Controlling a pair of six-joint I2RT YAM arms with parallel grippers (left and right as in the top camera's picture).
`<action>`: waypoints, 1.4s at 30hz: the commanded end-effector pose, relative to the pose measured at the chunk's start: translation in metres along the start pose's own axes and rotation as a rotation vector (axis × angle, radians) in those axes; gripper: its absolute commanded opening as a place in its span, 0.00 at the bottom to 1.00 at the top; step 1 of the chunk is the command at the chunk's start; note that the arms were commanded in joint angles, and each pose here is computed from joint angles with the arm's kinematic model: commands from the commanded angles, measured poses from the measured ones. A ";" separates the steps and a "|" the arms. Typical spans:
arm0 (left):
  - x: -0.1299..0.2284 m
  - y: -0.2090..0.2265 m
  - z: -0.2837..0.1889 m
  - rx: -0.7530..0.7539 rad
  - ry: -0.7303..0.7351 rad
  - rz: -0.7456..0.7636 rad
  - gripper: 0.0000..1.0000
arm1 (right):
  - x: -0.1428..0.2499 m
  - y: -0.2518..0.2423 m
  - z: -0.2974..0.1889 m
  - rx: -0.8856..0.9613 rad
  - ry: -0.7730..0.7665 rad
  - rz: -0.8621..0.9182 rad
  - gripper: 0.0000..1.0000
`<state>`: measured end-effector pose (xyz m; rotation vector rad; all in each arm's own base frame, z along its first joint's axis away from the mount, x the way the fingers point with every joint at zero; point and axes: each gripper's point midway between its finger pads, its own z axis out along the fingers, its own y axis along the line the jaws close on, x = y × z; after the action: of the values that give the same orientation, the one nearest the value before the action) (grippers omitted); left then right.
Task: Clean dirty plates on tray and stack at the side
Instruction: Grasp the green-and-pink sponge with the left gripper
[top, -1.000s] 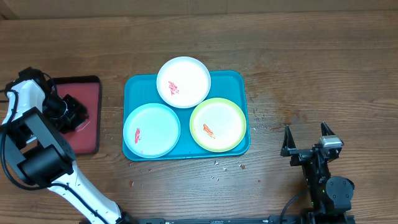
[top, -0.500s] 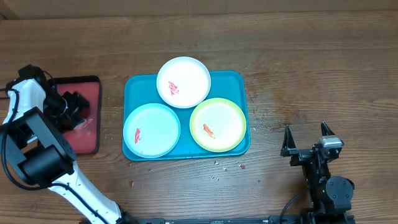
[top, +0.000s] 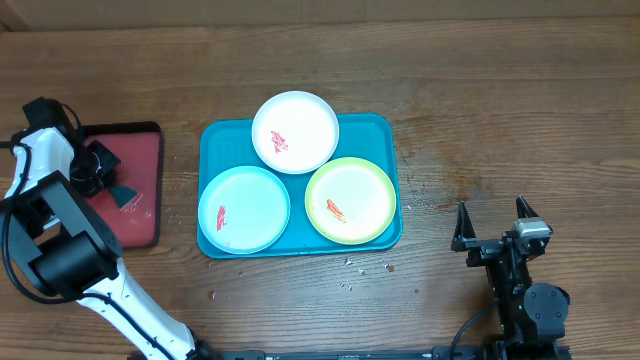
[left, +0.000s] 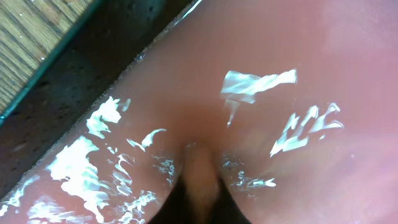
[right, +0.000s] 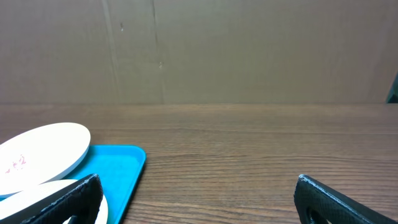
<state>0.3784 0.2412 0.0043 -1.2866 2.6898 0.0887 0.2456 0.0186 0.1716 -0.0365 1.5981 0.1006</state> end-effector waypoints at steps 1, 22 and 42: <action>0.007 0.007 0.010 -0.029 0.031 -0.002 0.04 | 0.002 0.001 0.000 -0.004 -0.002 0.002 1.00; 0.087 0.008 -0.006 -0.006 0.375 -0.003 0.10 | 0.002 0.001 0.000 -0.004 -0.002 0.002 1.00; 0.021 0.000 0.009 0.003 0.087 0.006 0.62 | 0.002 0.001 0.000 -0.004 -0.002 0.002 1.00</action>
<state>0.3636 0.2243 0.0018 -1.3131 2.7715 0.0392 0.2456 0.0187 0.1717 -0.0374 1.5977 0.1003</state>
